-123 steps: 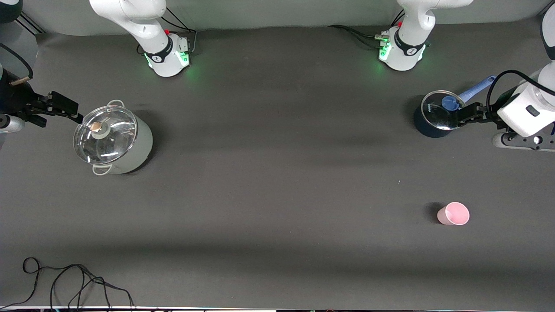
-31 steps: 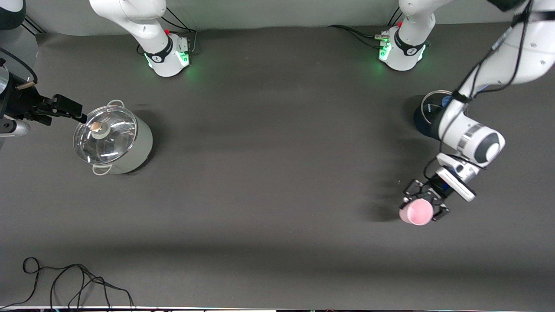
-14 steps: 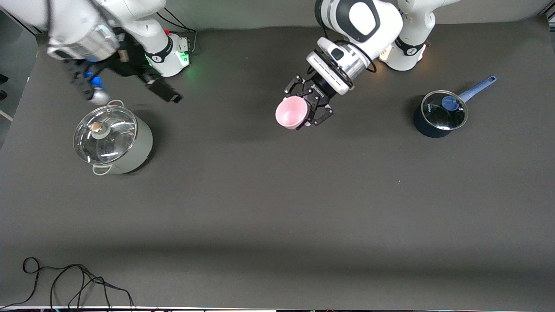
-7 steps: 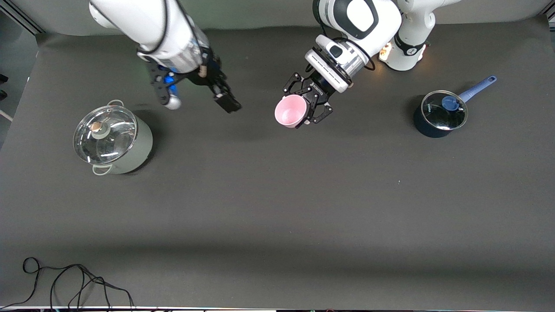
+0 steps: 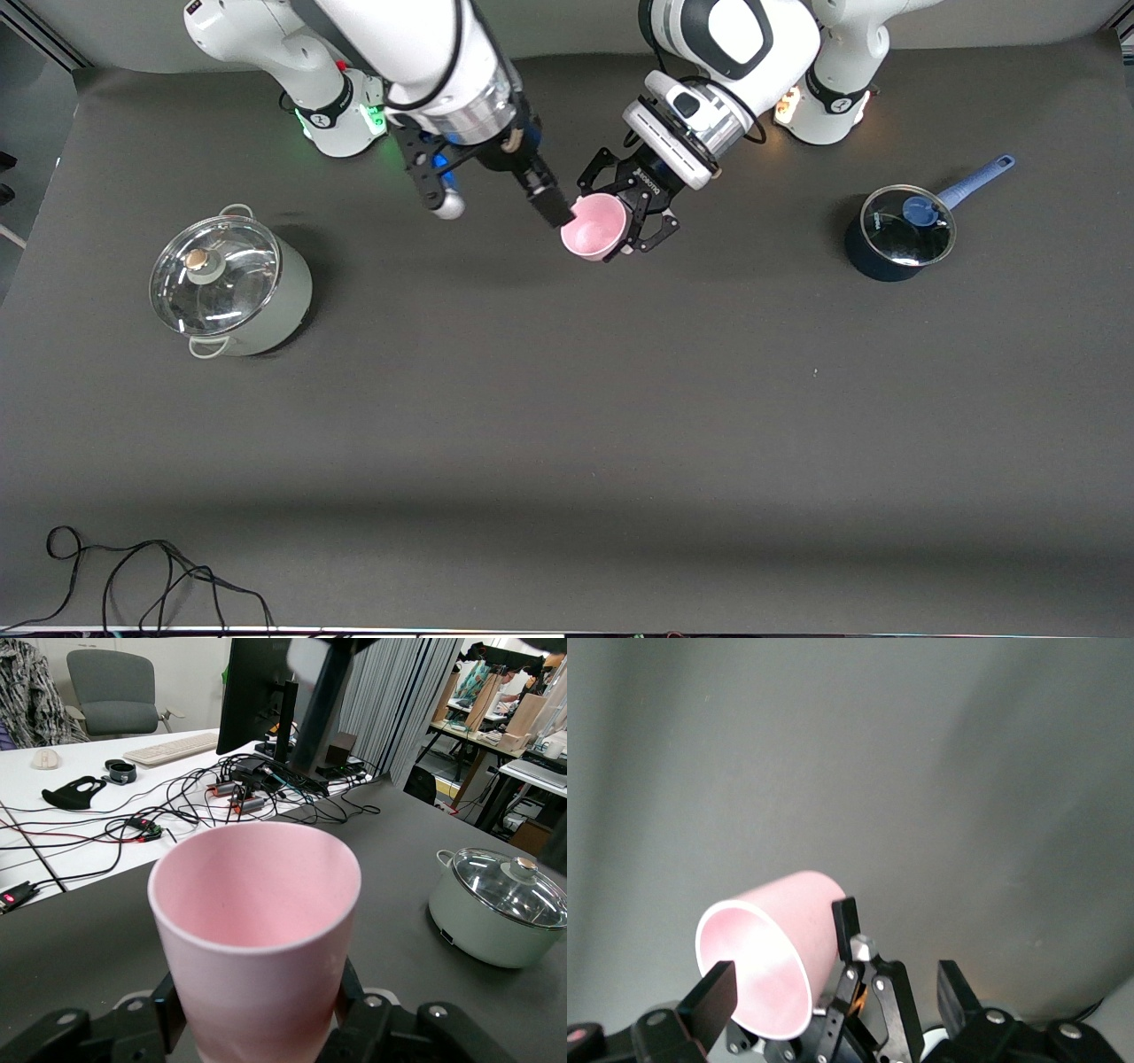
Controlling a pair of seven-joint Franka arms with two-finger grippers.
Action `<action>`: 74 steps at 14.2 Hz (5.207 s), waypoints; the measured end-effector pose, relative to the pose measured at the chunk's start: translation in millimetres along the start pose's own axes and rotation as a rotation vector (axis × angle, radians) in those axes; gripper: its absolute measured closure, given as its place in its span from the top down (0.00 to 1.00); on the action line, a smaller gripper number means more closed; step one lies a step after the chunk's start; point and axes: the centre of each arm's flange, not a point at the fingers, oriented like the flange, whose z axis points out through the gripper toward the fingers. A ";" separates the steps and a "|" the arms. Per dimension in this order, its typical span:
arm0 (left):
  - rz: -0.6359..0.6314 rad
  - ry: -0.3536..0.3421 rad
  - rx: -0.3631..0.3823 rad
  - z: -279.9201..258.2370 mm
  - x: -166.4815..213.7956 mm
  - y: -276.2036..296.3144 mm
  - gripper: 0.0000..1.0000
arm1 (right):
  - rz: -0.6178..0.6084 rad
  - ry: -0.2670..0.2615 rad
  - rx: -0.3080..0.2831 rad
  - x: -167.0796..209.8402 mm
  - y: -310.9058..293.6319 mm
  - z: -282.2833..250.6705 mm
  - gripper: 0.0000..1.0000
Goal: Transfer pink cup from left to right arm
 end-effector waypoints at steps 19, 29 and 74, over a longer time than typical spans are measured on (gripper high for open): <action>-0.011 -0.014 0.018 -2.2 0.5 1.9 0.84 | -0.149 0.005 -0.035 3.5 -10.2 30.0 0.04; -0.119 -0.039 0.092 1.0 -10.1 -63.1 1.00 | -0.466 0.017 -0.159 124.0 3.3 -33.8 0.04; -0.432 -0.728 0.105 -68.8 54.1 -339.5 1.00 | -0.913 0.130 -0.201 531.1 162.1 204.9 0.26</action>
